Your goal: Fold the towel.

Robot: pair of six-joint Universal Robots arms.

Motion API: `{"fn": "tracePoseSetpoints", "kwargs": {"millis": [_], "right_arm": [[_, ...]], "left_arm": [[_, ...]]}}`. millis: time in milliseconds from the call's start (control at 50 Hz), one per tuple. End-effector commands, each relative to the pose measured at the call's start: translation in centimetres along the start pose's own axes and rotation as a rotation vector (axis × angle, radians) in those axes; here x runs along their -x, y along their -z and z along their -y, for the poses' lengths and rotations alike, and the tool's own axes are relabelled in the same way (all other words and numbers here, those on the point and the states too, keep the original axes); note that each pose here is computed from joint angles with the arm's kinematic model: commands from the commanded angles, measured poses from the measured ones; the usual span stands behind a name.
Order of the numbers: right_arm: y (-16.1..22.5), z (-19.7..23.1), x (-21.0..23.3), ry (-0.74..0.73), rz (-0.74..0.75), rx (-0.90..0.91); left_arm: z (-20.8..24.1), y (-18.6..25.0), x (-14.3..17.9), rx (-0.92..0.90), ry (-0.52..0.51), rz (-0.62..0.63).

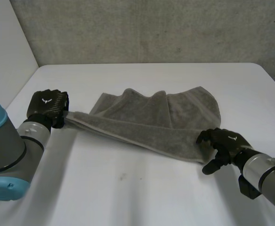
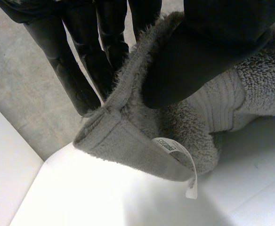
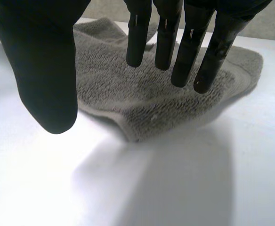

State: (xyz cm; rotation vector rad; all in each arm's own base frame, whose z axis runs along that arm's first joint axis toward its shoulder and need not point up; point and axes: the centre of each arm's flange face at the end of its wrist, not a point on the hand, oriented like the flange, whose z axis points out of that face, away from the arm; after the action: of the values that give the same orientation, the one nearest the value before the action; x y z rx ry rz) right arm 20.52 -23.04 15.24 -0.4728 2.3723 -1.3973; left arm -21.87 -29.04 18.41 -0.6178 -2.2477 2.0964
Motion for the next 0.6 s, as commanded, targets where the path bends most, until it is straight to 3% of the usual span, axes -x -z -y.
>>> {"fn": "tracePoseSetpoints", "kwargs": {"millis": [20, 600], "right_arm": [[-0.8, -1.4, 0.2, 0.03, 0.009, -0.016], [-5.3, -1.8, -0.6, 0.161, -0.057, -0.059]], "left_arm": [[-0.1, 0.0, 0.1, 0.004, 0.002, 0.002], [-0.6, 0.0, 0.0, 0.02, 0.004, -0.004]]}}
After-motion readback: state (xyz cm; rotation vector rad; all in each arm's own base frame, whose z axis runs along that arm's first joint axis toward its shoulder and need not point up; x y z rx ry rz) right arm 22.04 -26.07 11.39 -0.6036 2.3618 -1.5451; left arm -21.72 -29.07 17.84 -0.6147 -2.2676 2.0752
